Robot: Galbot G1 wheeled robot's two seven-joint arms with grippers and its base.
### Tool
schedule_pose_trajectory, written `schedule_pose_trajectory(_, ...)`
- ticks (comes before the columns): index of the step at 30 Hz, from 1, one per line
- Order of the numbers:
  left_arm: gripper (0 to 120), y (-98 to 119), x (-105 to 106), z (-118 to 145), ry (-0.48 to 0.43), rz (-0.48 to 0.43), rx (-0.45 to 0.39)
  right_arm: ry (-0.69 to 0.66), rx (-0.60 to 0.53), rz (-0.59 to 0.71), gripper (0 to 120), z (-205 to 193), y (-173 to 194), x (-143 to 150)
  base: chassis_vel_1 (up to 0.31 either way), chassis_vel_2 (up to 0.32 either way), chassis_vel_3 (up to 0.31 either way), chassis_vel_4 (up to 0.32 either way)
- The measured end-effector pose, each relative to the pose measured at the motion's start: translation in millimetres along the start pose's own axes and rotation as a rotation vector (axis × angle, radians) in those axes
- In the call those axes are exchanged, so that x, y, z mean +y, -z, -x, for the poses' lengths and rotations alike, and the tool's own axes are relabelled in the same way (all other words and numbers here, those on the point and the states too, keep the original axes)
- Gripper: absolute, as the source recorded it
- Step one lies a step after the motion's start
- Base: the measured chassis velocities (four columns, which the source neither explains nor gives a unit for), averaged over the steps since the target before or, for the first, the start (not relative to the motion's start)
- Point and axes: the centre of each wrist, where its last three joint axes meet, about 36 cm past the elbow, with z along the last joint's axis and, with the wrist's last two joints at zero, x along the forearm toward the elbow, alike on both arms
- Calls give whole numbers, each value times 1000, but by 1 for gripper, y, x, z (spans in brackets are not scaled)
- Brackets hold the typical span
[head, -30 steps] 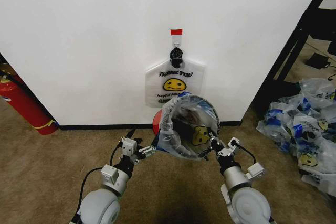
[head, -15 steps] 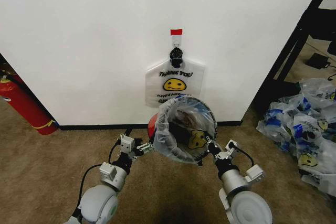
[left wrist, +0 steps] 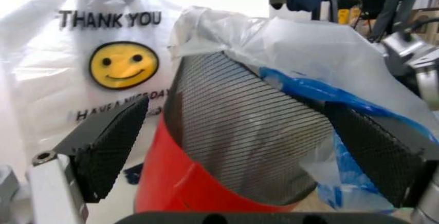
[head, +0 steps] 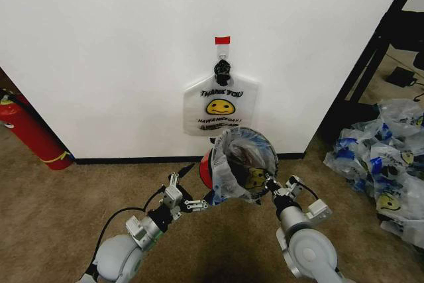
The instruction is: Pick up the garbage bag from the wall and place it over the trash bin.
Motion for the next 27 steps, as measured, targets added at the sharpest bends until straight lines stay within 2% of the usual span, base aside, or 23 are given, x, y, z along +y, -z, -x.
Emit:
schedule_pose_trajectory(4,100,-5,7,1,30,7,-1,4,3,-10,0,-2,0,-2,0,0,0,0)
schedule_pose_trajectory(10,100,-8,28,-2,81,30,3,17,-17,-36,0,1,6,-9,0,0,0,0)
schedule_pose_trajectory(15,100,-5,43,-14,111,57,8,6,-42,-32,0,8,15,-14,0,0,0,0)
schedule_pose_trajectory(18,100,4,41,-22,73,48,-8,6,-50,-27,0,10,17,-15,0,0,0,0)
schedule_pose_trajectory(23,100,14,22,-29,-110,62,-23,7,-52,-20,0,11,17,-14,0,0,0,0)
schedule_pose_trajectory(27,100,13,16,-24,-127,76,-20,11,-48,-18,0,11,15,-12,0,0,0,0)
